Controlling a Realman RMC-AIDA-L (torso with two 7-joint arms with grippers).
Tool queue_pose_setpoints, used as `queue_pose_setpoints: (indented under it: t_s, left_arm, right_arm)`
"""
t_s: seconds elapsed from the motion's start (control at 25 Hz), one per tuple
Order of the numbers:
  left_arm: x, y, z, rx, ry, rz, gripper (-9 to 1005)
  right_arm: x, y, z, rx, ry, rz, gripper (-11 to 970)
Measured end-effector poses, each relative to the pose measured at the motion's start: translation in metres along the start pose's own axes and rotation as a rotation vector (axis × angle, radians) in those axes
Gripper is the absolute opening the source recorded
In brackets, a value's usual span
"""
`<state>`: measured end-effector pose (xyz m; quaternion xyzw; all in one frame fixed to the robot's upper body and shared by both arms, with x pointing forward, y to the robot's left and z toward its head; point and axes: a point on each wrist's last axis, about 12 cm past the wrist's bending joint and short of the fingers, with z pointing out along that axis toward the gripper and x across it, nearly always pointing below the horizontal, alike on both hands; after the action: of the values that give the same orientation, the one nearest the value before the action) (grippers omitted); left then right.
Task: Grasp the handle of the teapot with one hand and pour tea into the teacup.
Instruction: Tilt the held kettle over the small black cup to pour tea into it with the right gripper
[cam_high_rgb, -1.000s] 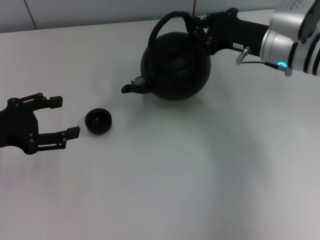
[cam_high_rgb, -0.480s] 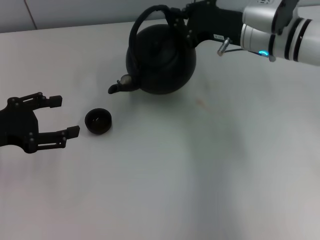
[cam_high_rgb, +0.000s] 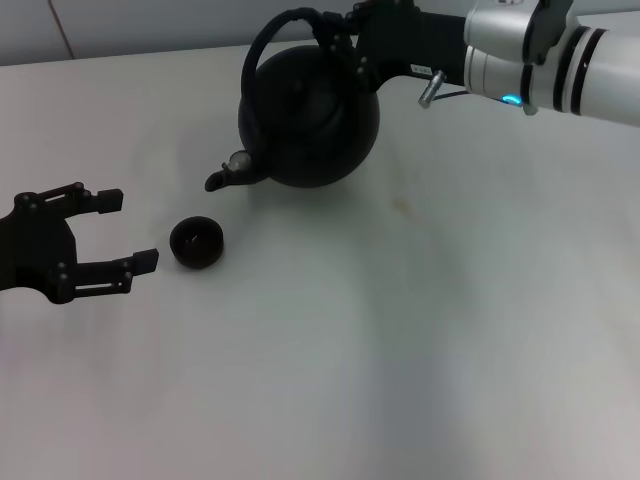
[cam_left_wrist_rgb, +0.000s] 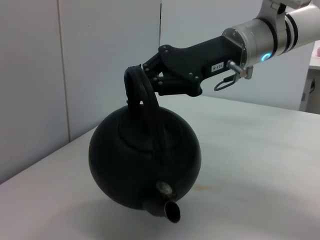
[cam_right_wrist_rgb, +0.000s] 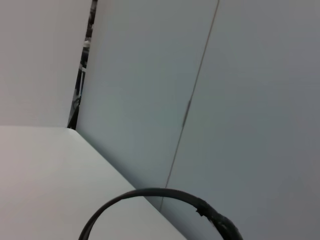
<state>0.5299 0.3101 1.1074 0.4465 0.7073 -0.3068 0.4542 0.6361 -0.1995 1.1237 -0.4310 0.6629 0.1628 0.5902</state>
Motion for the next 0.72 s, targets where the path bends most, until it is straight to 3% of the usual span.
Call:
queue_pose_setpoints:
  t_s: [0.72]
  left_arm:
    - [0.0,0.0,0.001,0.0,0.002,0.004,863]
  right_arm:
    - [-0.009,0.004,0.013,-0.024,0.013,-0.079,81]
